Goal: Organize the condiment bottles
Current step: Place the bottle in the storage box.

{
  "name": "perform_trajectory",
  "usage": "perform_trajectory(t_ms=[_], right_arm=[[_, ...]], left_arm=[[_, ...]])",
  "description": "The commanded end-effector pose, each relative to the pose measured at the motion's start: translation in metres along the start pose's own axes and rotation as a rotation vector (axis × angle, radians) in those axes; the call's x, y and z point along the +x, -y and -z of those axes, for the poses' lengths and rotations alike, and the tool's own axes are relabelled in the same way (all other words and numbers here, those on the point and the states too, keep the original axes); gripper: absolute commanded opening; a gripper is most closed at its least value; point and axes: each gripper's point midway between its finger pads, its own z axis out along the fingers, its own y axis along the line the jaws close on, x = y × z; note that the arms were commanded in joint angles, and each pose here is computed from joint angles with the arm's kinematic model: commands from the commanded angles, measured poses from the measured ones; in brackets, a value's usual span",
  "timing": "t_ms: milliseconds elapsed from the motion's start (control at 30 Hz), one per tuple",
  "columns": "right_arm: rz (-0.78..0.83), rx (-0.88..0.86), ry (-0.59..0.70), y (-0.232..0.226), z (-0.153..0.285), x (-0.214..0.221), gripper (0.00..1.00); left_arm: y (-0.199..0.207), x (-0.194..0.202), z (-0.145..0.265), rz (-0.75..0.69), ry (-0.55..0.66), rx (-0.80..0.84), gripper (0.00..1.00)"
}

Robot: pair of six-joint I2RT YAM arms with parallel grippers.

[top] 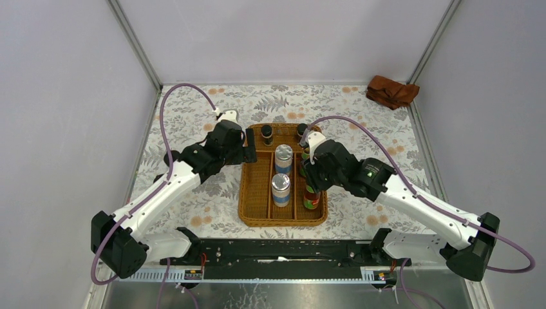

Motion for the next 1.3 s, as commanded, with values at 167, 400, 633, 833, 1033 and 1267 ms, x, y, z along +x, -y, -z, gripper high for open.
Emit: perform_trajectory(t_ms=[167, 400, 633, 833, 1033, 1267], right_arm=[[-0.012, -0.005, 0.158, -0.004, 0.005, -0.036, 0.00], [-0.003, 0.000, 0.164, -0.004, 0.000, -0.038, 0.00], [0.009, -0.002, 0.162, -0.005, -0.005, -0.040, 0.00], [0.015, -0.001, 0.162, -0.005, -0.009, -0.041, 0.00], [0.025, 0.009, 0.168, -0.004, -0.011, -0.044, 0.00], [0.030, 0.022, 0.166, -0.002, -0.014, -0.043, 0.00]], left_arm=[[-0.003, -0.007, 0.002, -0.001, 0.037, -0.002, 0.98], [-0.005, -0.005, 0.002, -0.003, 0.035, -0.006, 0.98], [-0.005, -0.004, 0.000, -0.010, 0.030, -0.009, 0.98], [-0.006, -0.004, -0.002, -0.015, 0.027, -0.014, 0.98], [-0.007, -0.004, -0.002, -0.019, 0.026, -0.019, 0.98], [-0.008, -0.003, -0.004, -0.022, 0.020, -0.023, 0.98]])
